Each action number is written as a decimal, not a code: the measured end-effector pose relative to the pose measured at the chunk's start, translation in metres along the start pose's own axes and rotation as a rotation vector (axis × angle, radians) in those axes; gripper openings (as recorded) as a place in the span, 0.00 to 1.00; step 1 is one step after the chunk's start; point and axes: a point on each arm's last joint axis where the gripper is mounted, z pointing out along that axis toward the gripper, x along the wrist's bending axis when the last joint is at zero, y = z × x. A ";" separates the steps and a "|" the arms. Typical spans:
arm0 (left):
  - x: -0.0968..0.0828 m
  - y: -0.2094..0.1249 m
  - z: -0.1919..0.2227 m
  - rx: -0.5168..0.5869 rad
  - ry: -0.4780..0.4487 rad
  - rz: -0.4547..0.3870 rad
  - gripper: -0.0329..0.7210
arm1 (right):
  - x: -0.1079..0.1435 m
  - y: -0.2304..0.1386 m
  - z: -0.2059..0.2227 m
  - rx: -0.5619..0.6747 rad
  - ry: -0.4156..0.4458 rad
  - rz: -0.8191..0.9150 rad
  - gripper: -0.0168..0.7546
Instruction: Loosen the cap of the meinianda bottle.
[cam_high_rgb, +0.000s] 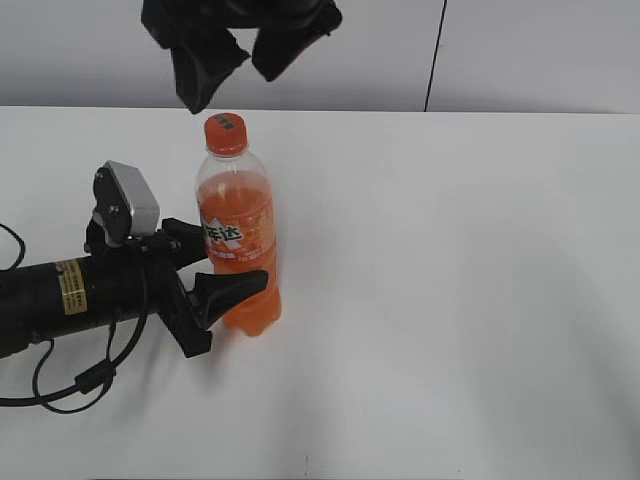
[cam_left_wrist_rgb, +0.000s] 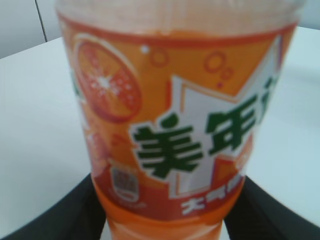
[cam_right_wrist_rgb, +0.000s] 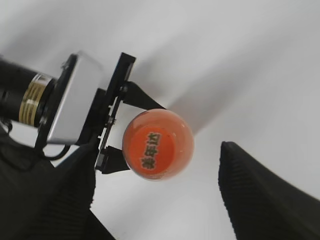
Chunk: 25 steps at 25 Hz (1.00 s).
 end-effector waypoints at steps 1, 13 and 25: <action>0.000 0.000 0.000 0.000 0.000 0.000 0.60 | -0.001 0.000 0.000 0.000 -0.016 0.062 0.77; 0.000 0.000 0.000 0.000 0.000 0.000 0.60 | -0.004 0.000 0.008 0.014 -0.034 0.212 0.77; 0.000 0.000 0.000 0.000 0.000 0.000 0.60 | -0.003 -0.002 0.033 0.068 0.004 0.236 0.70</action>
